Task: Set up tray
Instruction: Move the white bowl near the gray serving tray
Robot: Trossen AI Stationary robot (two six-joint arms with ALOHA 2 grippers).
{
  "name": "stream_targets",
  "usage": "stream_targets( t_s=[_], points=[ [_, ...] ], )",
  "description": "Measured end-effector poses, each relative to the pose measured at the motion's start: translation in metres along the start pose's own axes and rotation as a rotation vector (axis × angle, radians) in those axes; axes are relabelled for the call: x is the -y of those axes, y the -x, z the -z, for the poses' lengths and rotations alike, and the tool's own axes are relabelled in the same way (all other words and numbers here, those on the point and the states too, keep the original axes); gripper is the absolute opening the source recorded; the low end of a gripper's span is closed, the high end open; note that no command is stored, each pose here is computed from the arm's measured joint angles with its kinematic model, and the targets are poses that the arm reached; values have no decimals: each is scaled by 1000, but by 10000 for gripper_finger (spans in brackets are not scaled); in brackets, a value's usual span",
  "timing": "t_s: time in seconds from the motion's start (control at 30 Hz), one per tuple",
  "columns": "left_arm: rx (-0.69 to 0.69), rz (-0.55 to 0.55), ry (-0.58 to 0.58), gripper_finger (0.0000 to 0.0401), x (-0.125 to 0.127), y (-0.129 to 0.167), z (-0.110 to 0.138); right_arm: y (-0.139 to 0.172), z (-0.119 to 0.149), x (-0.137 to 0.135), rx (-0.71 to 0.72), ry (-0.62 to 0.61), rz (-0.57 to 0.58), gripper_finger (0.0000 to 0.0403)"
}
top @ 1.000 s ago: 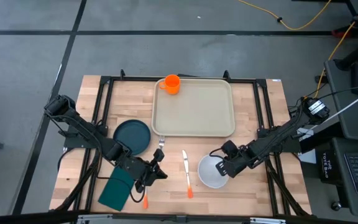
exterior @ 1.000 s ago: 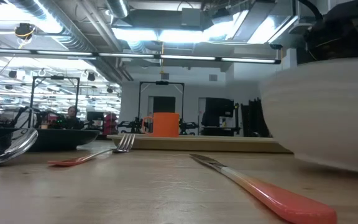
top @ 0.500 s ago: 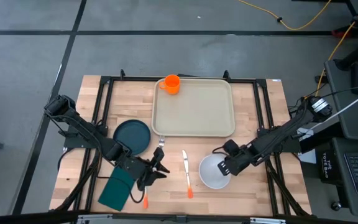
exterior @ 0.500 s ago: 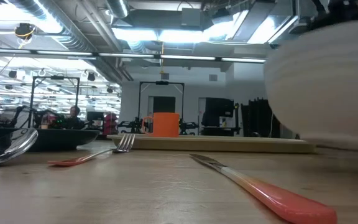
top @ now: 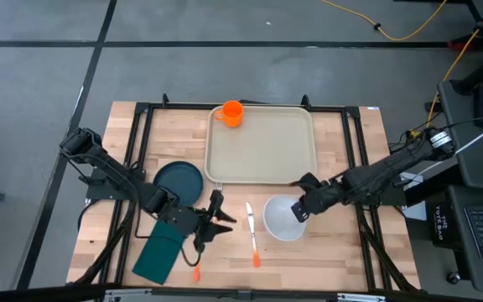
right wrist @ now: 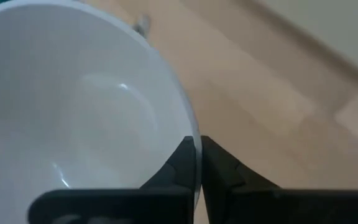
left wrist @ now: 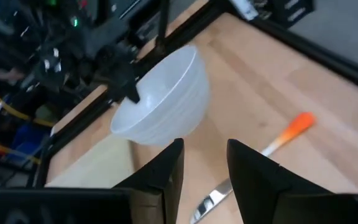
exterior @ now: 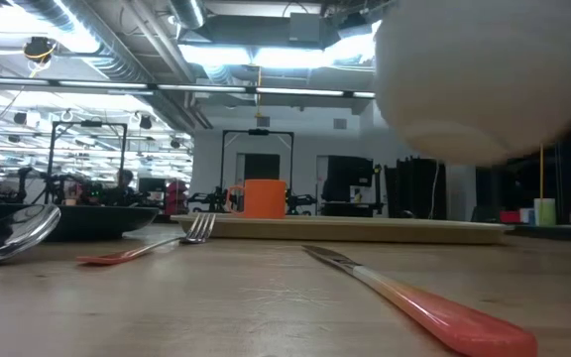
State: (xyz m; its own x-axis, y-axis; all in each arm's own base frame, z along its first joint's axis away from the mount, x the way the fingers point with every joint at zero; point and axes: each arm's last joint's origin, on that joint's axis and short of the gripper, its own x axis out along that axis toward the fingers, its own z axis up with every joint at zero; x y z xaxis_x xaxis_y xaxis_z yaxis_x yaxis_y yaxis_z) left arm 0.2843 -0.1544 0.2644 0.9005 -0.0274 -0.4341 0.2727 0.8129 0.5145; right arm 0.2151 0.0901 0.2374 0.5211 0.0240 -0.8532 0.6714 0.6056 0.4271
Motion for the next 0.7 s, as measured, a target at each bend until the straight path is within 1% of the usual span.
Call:
stream_targets(
  t_s=[0.1, 0.17, 0.3, 0.4, 0.5, 0.57, 0.67, 0.7],
  points=[
    [-37, -28, 12, 116, -14, -5, 4, 8, -16, -3, 29, 52, -6, 12],
    [-54, -48, 12, 116, -24, -9, 8, 10, -25, -2, 40, 69, 19, 12],
    [-84, -69, -31, 116, -37, -14, 14, 7, -40, 3, 26, 93, 45, 12],
    [-91, -67, -53, 116, -39, -16, 16, 4, -49, 8, 6, 93, 66, 12],
    [-85, -50, -93, 115, -38, -20, 10, 1, -57, 14, -21, 81, 84, 12],
    [-75, -42, -117, 116, -38, -29, 3, -1, -63, 17, -31, 88, 83, 12],
    [-116, -25, -140, 116, -38, -45, -5, -4, -70, 21, -43, 96, 79, 12],
    [-148, -14, -150, 116, -38, -51, -7, -4, -71, 22, -51, 96, 81, 12]
  ],
)
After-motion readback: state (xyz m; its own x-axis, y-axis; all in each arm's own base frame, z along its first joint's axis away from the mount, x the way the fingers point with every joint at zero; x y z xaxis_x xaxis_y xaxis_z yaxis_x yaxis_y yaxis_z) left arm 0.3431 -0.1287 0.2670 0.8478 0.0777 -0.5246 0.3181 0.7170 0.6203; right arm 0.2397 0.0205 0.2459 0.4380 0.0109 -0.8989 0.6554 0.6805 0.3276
